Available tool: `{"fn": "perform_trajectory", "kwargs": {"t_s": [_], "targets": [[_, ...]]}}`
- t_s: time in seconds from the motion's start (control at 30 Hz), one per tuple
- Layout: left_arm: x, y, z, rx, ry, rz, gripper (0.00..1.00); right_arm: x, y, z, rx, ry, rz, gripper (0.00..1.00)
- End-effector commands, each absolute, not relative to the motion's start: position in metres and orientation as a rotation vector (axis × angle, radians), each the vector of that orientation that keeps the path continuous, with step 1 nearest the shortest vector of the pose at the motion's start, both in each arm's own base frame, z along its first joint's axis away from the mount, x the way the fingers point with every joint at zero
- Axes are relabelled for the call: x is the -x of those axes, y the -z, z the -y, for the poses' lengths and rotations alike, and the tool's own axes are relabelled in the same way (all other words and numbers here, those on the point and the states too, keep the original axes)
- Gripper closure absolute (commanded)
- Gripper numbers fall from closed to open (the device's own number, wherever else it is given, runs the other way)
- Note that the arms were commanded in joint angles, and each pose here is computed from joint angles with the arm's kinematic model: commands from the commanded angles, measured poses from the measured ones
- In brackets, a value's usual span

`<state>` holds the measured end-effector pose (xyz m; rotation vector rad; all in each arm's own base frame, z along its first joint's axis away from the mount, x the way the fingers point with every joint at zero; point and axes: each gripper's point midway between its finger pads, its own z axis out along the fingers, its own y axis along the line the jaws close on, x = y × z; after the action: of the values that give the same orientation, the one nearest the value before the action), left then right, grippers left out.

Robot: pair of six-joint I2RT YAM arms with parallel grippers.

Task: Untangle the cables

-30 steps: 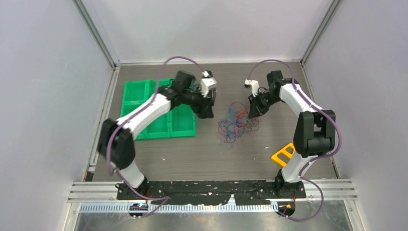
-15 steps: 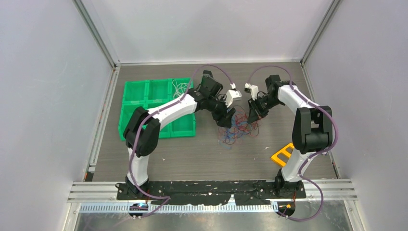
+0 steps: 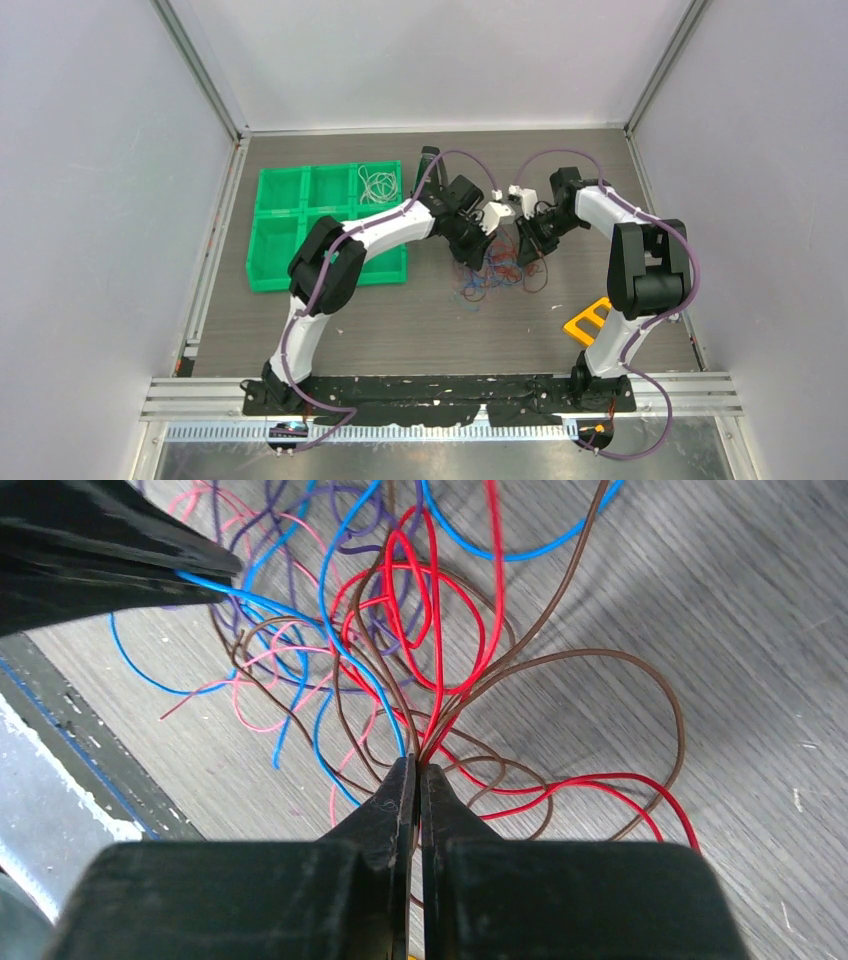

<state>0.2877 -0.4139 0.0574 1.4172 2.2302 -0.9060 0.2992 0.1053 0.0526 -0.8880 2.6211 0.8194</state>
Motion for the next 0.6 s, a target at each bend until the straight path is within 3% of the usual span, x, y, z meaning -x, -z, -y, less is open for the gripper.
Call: {"fn": "perform_trajectory", "kwargs": {"t_s": [0.0,0.27,0.57], "targets": [[-0.289,-0.121,0.417,-1.398,0.901,-2.122,1.0,-0.313,-0.057,-0.094,0.888,-0.671,-2.6,0.94],[-0.267,-0.282,0.371,-1.38,0.866,-1.784,1.0,-0.326,-0.041,-0.064,0.901,-0.416,-2.66,0.94],[-0.297,-0.493,0.304,-1.017,0.821,-1.401,1.0,-0.322,-0.025,-0.05,0.966,-0.325,-2.686,0.95]]}}
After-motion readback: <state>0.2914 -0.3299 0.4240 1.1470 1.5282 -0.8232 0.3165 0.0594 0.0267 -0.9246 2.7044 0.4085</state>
